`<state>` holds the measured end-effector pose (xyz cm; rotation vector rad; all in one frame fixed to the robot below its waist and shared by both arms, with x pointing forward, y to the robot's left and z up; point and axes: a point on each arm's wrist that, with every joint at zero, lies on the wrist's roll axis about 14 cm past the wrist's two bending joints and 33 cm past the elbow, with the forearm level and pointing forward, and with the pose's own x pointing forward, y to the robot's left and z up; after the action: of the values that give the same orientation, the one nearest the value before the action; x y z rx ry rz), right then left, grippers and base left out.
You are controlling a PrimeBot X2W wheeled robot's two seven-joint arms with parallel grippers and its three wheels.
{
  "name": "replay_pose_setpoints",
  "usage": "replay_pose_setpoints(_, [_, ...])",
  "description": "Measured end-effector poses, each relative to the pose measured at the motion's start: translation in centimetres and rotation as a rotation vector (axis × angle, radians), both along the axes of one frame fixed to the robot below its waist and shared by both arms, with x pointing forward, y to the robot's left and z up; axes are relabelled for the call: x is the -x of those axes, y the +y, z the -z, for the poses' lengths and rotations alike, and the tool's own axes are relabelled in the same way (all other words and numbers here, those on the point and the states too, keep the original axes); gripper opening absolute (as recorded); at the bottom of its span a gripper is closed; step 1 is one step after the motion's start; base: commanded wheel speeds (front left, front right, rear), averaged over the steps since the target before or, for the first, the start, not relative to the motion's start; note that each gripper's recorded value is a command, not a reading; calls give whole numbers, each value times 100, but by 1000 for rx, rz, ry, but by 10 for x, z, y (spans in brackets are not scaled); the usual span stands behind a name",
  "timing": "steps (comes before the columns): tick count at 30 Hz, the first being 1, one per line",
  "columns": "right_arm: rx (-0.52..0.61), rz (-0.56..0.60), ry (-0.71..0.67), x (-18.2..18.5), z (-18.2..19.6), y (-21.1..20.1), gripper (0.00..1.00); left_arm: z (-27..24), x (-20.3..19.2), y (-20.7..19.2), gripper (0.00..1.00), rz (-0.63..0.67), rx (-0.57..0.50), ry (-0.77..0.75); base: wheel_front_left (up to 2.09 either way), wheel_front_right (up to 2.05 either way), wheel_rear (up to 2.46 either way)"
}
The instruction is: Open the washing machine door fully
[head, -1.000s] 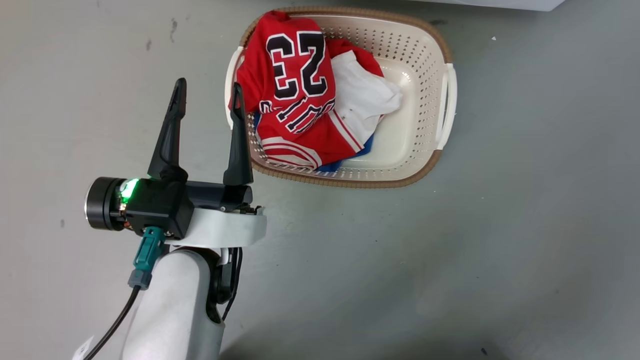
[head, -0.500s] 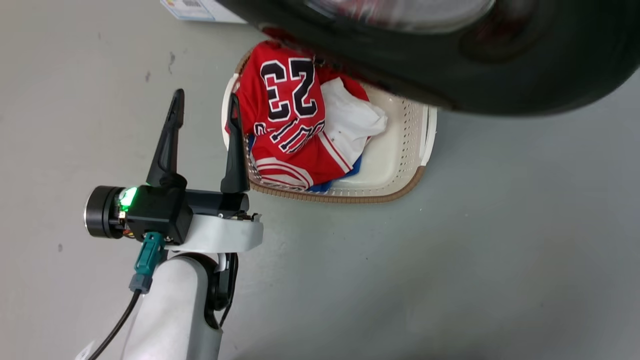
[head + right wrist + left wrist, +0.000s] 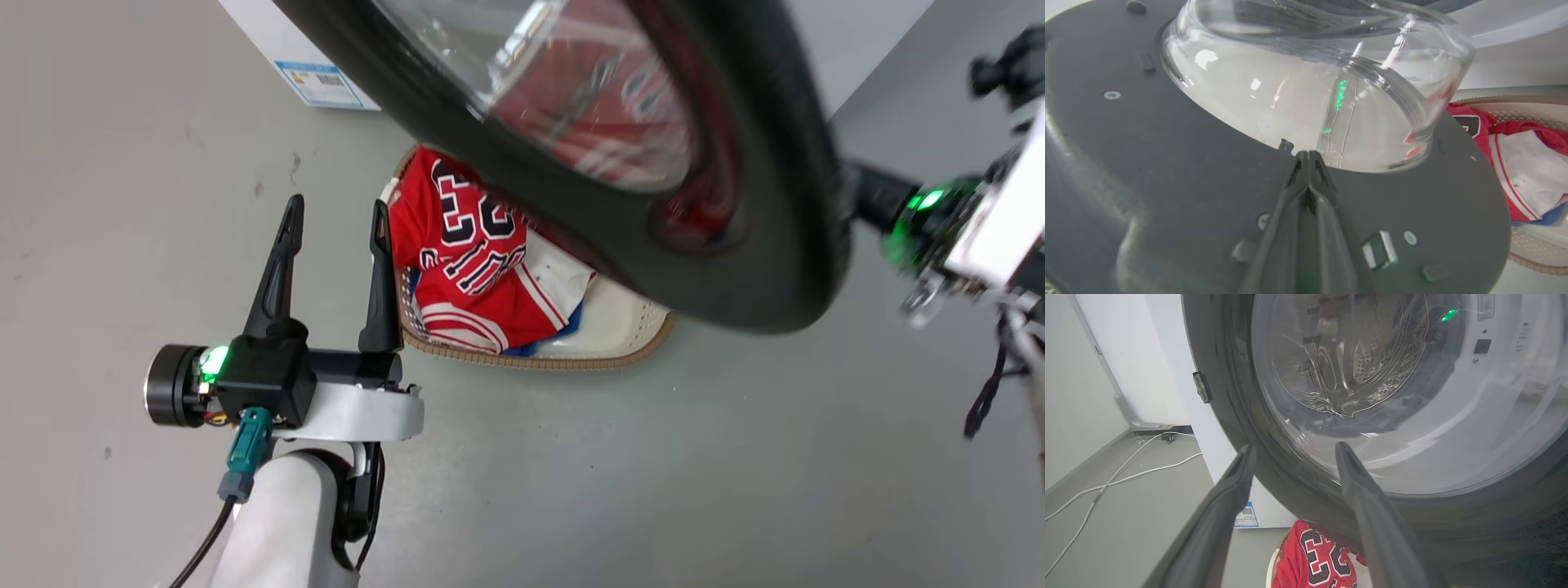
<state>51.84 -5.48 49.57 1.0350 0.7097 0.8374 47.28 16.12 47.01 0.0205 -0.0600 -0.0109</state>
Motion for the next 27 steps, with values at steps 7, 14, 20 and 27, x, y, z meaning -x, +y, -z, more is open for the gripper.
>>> replay_pose_setpoints(7, [-33, -73, 32, 43, -3, 21, 0, -14, 13, 4, 100, -14, -3, -20, 0, 0, 0])
replay_pose_setpoints(14, [-87, -133, 42, 77, -15, 42, 0, -26, 28, 10, 100, -32, -6, -37, 0, 0, 0])
replay_pose_setpoints(20, [-119, -185, 51, 107, -24, 59, 0, -33, 42, 14, 100, -52, -7, -45, 0, 0, 0])
replay_pose_setpoints(27, [-145, -231, 65, 138, -30, 74, 0, -39, 55, 17, 100, -61, -6, -53, 0, 0, 0])
